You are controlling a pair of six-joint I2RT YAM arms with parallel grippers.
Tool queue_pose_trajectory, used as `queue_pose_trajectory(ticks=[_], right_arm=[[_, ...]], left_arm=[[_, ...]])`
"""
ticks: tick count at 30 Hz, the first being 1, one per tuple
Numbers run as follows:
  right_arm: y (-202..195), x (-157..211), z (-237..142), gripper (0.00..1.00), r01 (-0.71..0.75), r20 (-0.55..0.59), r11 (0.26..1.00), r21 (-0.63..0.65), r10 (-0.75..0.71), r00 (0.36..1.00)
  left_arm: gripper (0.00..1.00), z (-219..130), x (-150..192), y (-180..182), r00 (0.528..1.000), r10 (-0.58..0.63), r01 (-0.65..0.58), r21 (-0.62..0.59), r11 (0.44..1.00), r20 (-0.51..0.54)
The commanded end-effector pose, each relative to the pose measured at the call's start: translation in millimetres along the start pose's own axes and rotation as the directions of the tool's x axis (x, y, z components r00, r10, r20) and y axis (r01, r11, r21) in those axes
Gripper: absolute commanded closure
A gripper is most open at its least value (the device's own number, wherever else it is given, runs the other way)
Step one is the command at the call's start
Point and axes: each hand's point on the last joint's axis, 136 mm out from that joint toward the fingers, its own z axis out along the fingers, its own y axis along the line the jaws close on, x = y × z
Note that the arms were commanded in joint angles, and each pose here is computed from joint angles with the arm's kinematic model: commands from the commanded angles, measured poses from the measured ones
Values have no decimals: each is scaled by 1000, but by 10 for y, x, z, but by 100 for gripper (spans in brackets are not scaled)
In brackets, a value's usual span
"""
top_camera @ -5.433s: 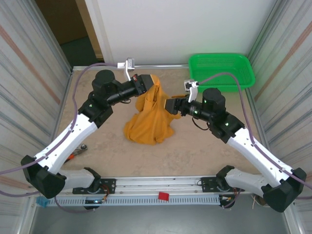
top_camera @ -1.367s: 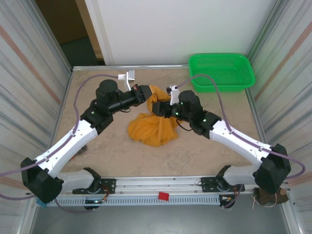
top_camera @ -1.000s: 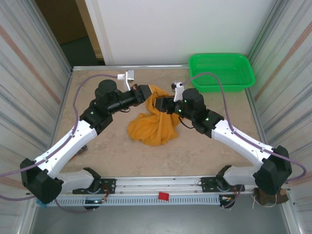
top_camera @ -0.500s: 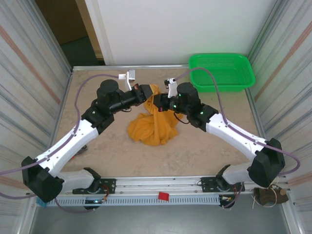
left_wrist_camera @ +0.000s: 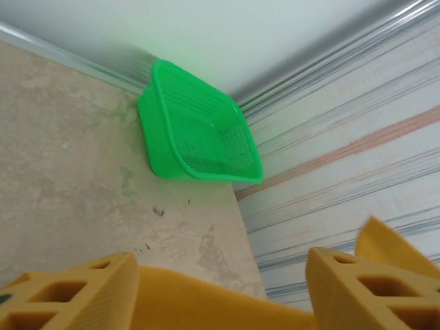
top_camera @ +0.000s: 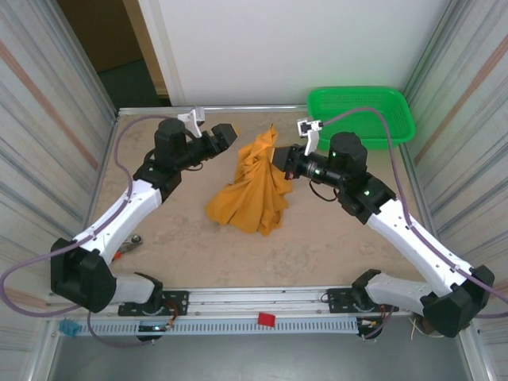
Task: Fold the inside-out t-shirt
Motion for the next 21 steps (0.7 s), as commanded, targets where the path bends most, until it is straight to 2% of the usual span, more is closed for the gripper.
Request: queue_pose_trajectory(ticks=[1,4,9,17,21], right_arm=[[-139,-7,-10,100,-65,0,998,11,65,998],[-245,0,10,100,-93,-8,995,33,94,996],[-306,62,93,100,-118,-44,992,41,120,992],[-320,126,77,100,-132,-59,990,50,135,989],[-312,162,62,100,-135,-67,990,50,139,988]], left_arm=[[30,-287,116,-129,987,158,-159,47,986,31],[28,-418,431,-84,965,259,-260,35,965,33],[27,-322,839,-276,873,488,-488,22,872,15],[26,-9,740,-348,833,553,-553,12,833,31],[26,118,707,-366,827,561,-561,17,827,33]])
